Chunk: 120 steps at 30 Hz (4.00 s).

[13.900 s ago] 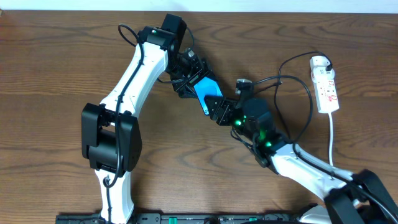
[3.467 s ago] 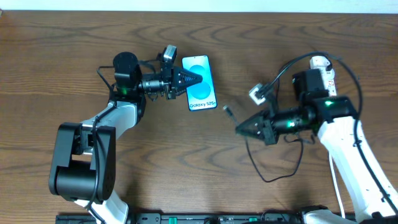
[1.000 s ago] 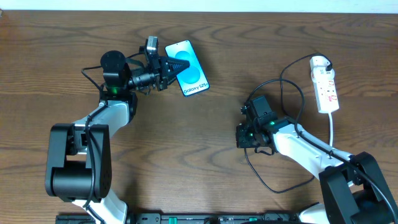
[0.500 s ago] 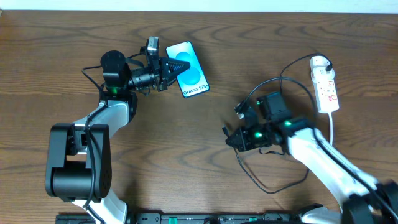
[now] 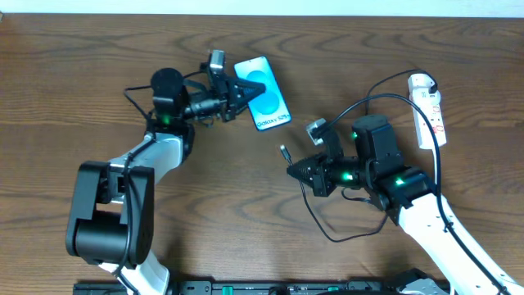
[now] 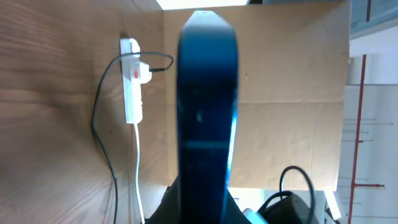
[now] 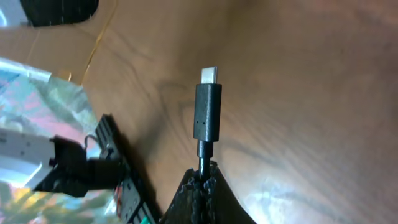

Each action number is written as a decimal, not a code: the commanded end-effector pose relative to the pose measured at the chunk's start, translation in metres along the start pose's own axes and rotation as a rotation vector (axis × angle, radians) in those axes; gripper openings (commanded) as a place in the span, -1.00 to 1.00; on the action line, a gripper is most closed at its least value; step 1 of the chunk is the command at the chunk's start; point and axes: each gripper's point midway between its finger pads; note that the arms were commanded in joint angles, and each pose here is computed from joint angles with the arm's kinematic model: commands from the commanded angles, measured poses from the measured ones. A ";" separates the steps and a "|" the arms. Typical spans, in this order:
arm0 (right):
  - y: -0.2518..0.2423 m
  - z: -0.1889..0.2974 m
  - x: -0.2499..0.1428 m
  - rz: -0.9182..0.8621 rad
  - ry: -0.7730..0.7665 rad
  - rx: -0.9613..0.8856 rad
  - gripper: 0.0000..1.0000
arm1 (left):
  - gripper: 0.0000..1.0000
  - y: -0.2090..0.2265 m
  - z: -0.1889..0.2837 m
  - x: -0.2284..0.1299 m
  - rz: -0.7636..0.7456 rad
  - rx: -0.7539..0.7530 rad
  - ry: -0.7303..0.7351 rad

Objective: Plug charger to phone and switch on socket
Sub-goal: 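Align the USB-C plug under the phone held upright by left gripper, then push the plug up into the phone's charging port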

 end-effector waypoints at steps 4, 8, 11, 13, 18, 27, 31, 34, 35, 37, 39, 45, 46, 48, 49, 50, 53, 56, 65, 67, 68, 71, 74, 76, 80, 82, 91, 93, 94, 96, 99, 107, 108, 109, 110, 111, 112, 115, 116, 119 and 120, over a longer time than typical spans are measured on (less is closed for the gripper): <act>-0.002 0.001 0.018 0.013 -0.071 -0.033 -0.97 | -0.85 -0.016 -0.003 0.007 -0.052 -0.021 -0.019; -0.009 0.001 0.021 -0.021 -0.087 -0.075 -0.97 | -0.85 -0.016 -0.003 0.007 -0.051 -0.021 -0.019; -0.009 0.001 0.022 -0.036 -0.093 -0.070 -0.97 | -0.85 -0.016 -0.003 0.007 -0.052 -0.021 -0.019; -0.008 0.001 0.023 -0.047 -0.096 -0.068 -0.97 | -0.85 -0.016 -0.003 0.007 -0.052 -0.021 -0.019; -0.003 0.001 0.024 -0.040 -0.095 -0.042 -0.98 | -0.85 -0.017 -0.004 0.005 -0.052 -0.021 -0.015; 0.002 0.001 0.026 -0.080 -0.099 -0.010 -0.98 | -0.85 -0.017 -0.008 0.001 -0.052 -0.023 -0.002; 0.005 0.001 0.026 -0.158 -0.096 0.009 -0.98 | -0.85 -0.017 -0.008 0.001 -0.052 -0.023 -0.001; 0.012 0.001 0.026 -0.145 -0.090 0.048 -0.98 | -0.85 -0.017 -0.008 0.001 -0.052 -0.023 -0.001; 0.012 0.001 0.027 -0.144 -0.091 0.048 -0.98 | -0.85 -0.017 -0.008 0.001 -0.052 -0.023 -0.001; 0.012 0.001 0.027 -0.143 -0.093 0.046 -0.98 | -0.85 -0.017 -0.008 0.001 -0.052 -0.023 -0.001; 0.011 0.001 0.028 -0.141 -0.095 0.048 -0.98 | -0.85 -0.017 -0.008 0.001 -0.051 -0.023 -0.001; 0.007 -0.004 0.028 -0.189 -0.089 0.048 -0.98 | -0.85 -0.017 -0.008 0.001 -0.043 -0.023 0.000; 0.005 -0.006 0.029 -0.191 -0.089 0.048 -0.98 | -0.85 -0.017 -0.008 0.001 -0.031 -0.023 -0.001; 0.005 -0.007 0.030 -0.188 -0.092 0.050 -0.98 | -0.85 -0.017 -0.008 0.001 -0.029 -0.023 0.000; 0.005 -0.007 0.031 -0.189 -0.093 0.051 -0.98 | -0.85 -0.017 -0.008 0.001 -0.029 -0.023 0.000; 0.004 -0.007 0.031 -0.191 -0.093 0.050 -0.98 | -0.85 -0.017 -0.008 0.001 -0.029 -0.023 0.000; 0.005 -0.007 0.032 -0.196 -0.098 0.053 -0.98 | -0.85 -0.017 -0.008 0.000 -0.029 -0.023 0.004; 0.005 -0.007 0.033 -0.200 -0.100 0.055 -0.98 | -0.85 -0.017 -0.008 0.000 -0.029 -0.023 0.004; 0.005 -0.008 0.033 -0.219 -0.100 0.056 -0.98 | -0.85 -0.017 -0.008 0.000 -0.005 -0.023 0.003; 0.005 -0.008 0.033 -0.219 -0.100 0.056 -0.98 | -0.85 -0.017 -0.008 0.000 -0.003 -0.023 0.003; 0.005 -0.008 0.033 -0.219 -0.100 0.056 -0.98 | -0.85 -0.017 -0.008 0.000 0.001 -0.023 0.003; 0.005 -0.008 0.033 -0.219 -0.100 0.056 -0.98 | -0.85 -0.017 -0.008 0.001 0.013 -0.023 -0.004; 0.005 -0.008 0.033 -0.219 -0.100 0.056 -0.98 | -0.85 -0.017 -0.008 0.002 0.013 -0.022 -0.009; 0.005 -0.008 0.034 -0.217 -0.102 0.057 -0.98 | -0.85 -0.017 -0.008 0.002 0.013 -0.022 -0.008; 0.005 -0.008 0.034 -0.216 -0.103 0.058 -0.98 | -0.85 -0.017 -0.009 0.001 0.012 -0.023 -0.005; 0.005 -0.008 0.034 -0.217 -0.103 0.058 -0.98 | -0.85 -0.017 -0.011 0.000 0.013 -0.023 -0.001; 0.005 -0.008 0.035 -0.219 -0.106 0.060 -0.98 | -0.85 -0.018 -0.015 -0.003 0.012 -0.024 0.005; 0.005 -0.008 0.035 -0.218 -0.107 0.059 -0.98 | -0.85 -0.018 -0.015 -0.004 0.012 -0.024 0.008; 0.005 -0.008 0.035 -0.218 -0.107 0.058 -0.98 | -0.86 -0.018 -0.015 -0.004 0.010 -0.024 0.011; 0.003 -0.008 0.036 -0.214 -0.113 0.048 -0.98 | -0.85 -0.018 -0.015 -0.007 -0.016 -0.026 0.026; -0.005 -0.007 0.039 -0.192 -0.138 0.001 -0.98 | -0.85 -0.019 -0.014 -0.015 -0.060 -0.031 0.072; -0.013 -0.005 0.053 -0.140 -0.204 -0.055 -0.98 | -0.85 -0.019 -0.014 -0.023 -0.069 -0.036 0.116; -0.014 -0.004 0.054 -0.139 -0.210 -0.062 -0.98 | -0.85 -0.019 -0.014 -0.023 -0.069 -0.037 0.118; -0.015 -0.004 0.055 -0.139 -0.213 -0.067 -0.98 | -0.85 -0.019 -0.015 -0.024 -0.069 -0.037 0.121; -0.016 -0.004 0.055 -0.139 -0.214 -0.070 -0.98 | -0.85 -0.019 -0.016 -0.025 -0.069 -0.037 0.124; -0.016 -0.004 0.055 -0.139 -0.214 -0.070 -0.95 | -0.85 -0.020 -0.017 -0.027 -0.069 -0.038 0.128; -0.016 -0.004 0.054 -0.140 -0.213 -0.069 -0.88 | -0.85 -0.020 -0.019 -0.028 -0.069 -0.038 0.130; -0.017 -0.005 0.051 -0.149 -0.201 -0.074 -0.58 | -0.85 -0.020 -0.020 -0.025 -0.069 -0.036 0.113; -0.018 -0.005 0.050 -0.141 -0.195 -0.078 -0.53 | -0.85 -0.019 -0.020 -0.024 -0.069 -0.035 0.105; -0.021 -0.006 0.041 -0.092 -0.161 -0.096 -0.39 | -0.85 -0.019 -0.020 -0.020 -0.078 -0.033 0.081; -0.022 -0.007 0.039 -0.078 -0.152 -0.101 -0.38 | -0.85 -0.019 -0.020 -0.019 -0.089 -0.033 0.077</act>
Point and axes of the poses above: each gripper's point midway between its finger pads, its own z axis back along the fingers, its own y axis along the line the jaws close on, x = y × z, and after that the axes turned 2 degrees about -z, right-handed
